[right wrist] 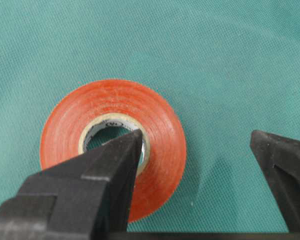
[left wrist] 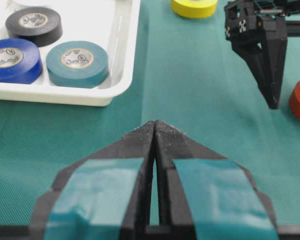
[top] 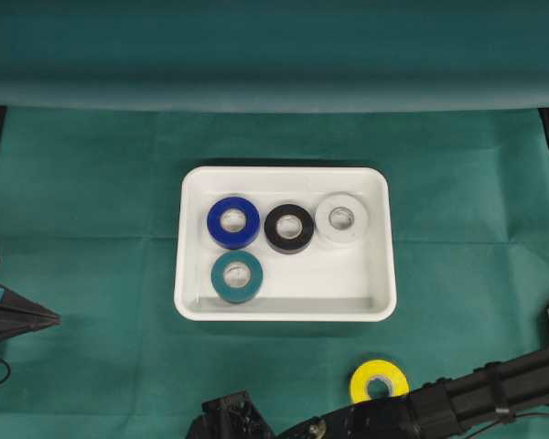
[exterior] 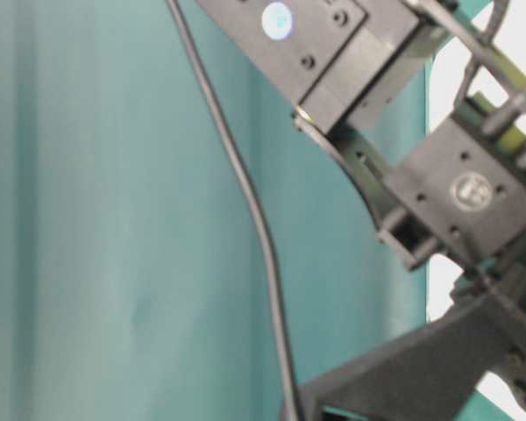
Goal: Put the tape into the white case with the right arm.
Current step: 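Reach the right gripper to the red tape roll at front and grasp it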
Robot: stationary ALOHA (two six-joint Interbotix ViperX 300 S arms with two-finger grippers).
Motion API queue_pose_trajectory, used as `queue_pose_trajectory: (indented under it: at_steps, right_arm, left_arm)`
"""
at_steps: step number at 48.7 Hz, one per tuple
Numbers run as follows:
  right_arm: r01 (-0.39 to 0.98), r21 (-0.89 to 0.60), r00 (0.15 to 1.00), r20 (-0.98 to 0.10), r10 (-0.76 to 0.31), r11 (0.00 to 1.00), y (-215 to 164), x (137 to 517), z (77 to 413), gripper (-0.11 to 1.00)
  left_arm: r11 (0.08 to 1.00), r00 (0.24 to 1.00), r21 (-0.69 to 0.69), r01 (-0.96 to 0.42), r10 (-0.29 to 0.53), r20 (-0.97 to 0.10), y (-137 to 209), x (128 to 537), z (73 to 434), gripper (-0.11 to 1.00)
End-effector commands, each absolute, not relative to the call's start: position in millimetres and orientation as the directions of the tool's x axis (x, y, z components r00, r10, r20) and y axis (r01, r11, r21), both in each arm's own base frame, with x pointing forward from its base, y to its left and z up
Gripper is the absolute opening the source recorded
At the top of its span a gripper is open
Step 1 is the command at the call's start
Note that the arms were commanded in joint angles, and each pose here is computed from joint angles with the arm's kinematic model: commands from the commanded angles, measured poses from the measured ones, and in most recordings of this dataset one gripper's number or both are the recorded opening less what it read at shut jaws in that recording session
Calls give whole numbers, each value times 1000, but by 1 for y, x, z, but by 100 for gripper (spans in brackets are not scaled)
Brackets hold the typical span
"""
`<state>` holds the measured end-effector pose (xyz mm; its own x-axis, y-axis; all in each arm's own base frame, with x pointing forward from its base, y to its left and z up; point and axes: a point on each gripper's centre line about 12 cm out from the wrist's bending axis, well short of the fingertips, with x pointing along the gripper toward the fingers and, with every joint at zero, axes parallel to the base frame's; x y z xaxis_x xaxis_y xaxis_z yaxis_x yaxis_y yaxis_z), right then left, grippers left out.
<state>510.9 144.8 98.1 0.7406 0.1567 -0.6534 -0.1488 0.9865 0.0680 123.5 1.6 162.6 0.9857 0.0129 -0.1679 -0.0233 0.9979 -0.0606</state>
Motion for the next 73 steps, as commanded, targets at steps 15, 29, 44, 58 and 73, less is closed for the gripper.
queue_pose_trajectory:
  at_steps: [15, 29, 44, 58, 73]
  right_arm:
    - [-99, 103, 746, -651, 142, 990, 154, 522, 105, 43]
    - [-53, 107, 734, -670, 112, 993, 153, 523, 108, 11]
    - [-62, 110, 746, -655, 119, 992, 155, 523, 117, 3]
    - [-59, 110, 757, -643, 116, 992, 154, 519, 133, 3]
    - [-11, 80, 770, -635, 59, 997, 145, 510, 174, 2]
  left_arm:
    - [998, 987, -59, -24, 15, -160, 2, 125, 167, 0]
    - [998, 987, -58, -24, 15, -160, 2, 125, 167, 0]
    - [998, 987, -58, -24, 15, -162, 2, 125, 167, 0]
    - [998, 987, -59, -24, 14, -162, 2, 125, 167, 0]
    - [998, 987, -59, -24, 15, -160, 2, 125, 167, 0]
